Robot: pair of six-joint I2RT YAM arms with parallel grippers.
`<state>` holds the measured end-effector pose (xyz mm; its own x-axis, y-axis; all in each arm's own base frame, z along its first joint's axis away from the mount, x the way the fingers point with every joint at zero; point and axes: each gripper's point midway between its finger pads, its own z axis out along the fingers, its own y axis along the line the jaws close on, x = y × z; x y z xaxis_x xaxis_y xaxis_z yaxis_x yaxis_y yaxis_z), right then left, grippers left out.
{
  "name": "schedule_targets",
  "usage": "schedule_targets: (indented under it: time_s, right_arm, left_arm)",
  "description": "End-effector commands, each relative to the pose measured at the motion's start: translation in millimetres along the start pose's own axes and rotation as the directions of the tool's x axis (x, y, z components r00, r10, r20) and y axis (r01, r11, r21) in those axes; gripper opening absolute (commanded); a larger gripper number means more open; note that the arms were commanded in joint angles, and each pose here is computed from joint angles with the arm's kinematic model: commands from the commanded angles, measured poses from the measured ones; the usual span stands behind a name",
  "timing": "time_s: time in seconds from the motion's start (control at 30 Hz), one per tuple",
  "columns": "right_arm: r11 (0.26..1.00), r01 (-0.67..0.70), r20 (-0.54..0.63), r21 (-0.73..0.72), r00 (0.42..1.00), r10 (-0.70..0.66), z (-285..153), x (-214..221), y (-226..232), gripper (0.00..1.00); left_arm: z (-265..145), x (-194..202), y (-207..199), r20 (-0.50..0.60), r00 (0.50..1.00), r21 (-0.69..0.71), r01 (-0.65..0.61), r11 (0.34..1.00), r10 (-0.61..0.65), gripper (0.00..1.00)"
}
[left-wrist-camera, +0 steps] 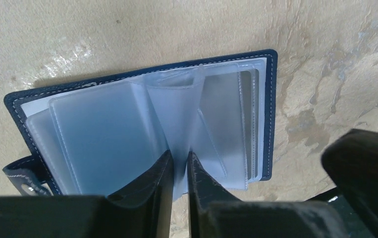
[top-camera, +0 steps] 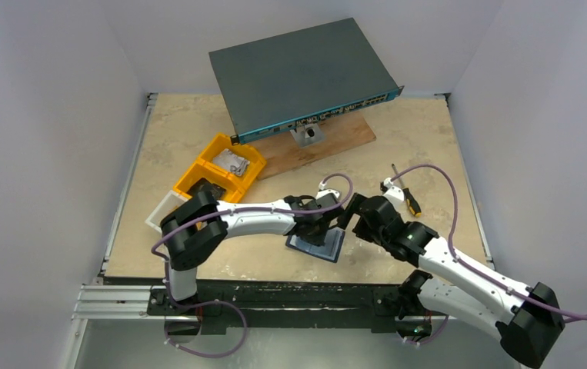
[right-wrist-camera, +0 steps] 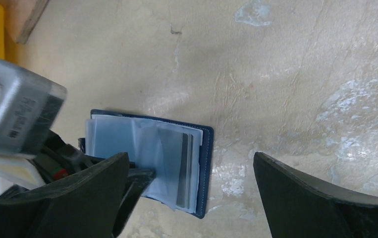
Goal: Take the credit cards out of the card holder
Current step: Remove the credit card from the card holder.
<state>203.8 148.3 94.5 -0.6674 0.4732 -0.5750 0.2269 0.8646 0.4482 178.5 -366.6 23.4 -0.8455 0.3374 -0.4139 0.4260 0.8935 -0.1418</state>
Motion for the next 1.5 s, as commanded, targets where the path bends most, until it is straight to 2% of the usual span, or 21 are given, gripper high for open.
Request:
schedule_targets:
  time_s: [0.0,0.13,0.27,0.43,0.53,0.7,1.07,1.47]
  right_arm:
    - [0.999,0.004,-0.027,-0.048,1.000,-0.005,8,7,10,0.97]
    - [0.994,0.024,-0.067,-0.108,0.997,-0.032,12,16,23,0.88]
    - [0.987,0.028,-0.112,-0.160,0.993,-0.046,15,25,35,0.75]
    - [0.981,0.006,-0.162,-0.196,0.986,-0.038,19,38,39,0.54]
    - [0.979,-0.005,-0.187,-0.202,0.982,-0.034,21,45,38,0.46]
    - [0.979,-0.023,-0.223,-0.202,0.975,-0.023,23,56,35,0.44]
    - [0.987,-0.025,-0.253,-0.157,0.967,-0.016,29,69,20,0.46]
    - [0.984,-0.038,-0.293,-0.175,0.956,-0.015,36,81,23,0.47]
  left_arm:
    - [8,11,11,-0.035,0.998,0.031,0.054,0.998,-0.053,0.08]
    - [3,8,3,-0.065,0.990,0.154,0.137,0.979,-0.128,0.00]
    - [3,9,-2,-0.118,0.968,0.271,0.244,0.931,-0.219,0.00]
    - [7,11,-1,-0.155,0.955,0.295,0.290,0.910,-0.254,0.00]
    - [10,14,-2,-0.173,0.949,0.298,0.306,0.904,-0.264,0.00]
    - [12,16,-1,-0.183,0.946,0.289,0.313,0.905,-0.269,0.00]
    - [14,19,2,-0.189,0.944,0.274,0.314,0.909,-0.269,0.00]
    - [15,19,-1,-0.198,0.944,0.287,0.312,0.906,-0.263,0.00]
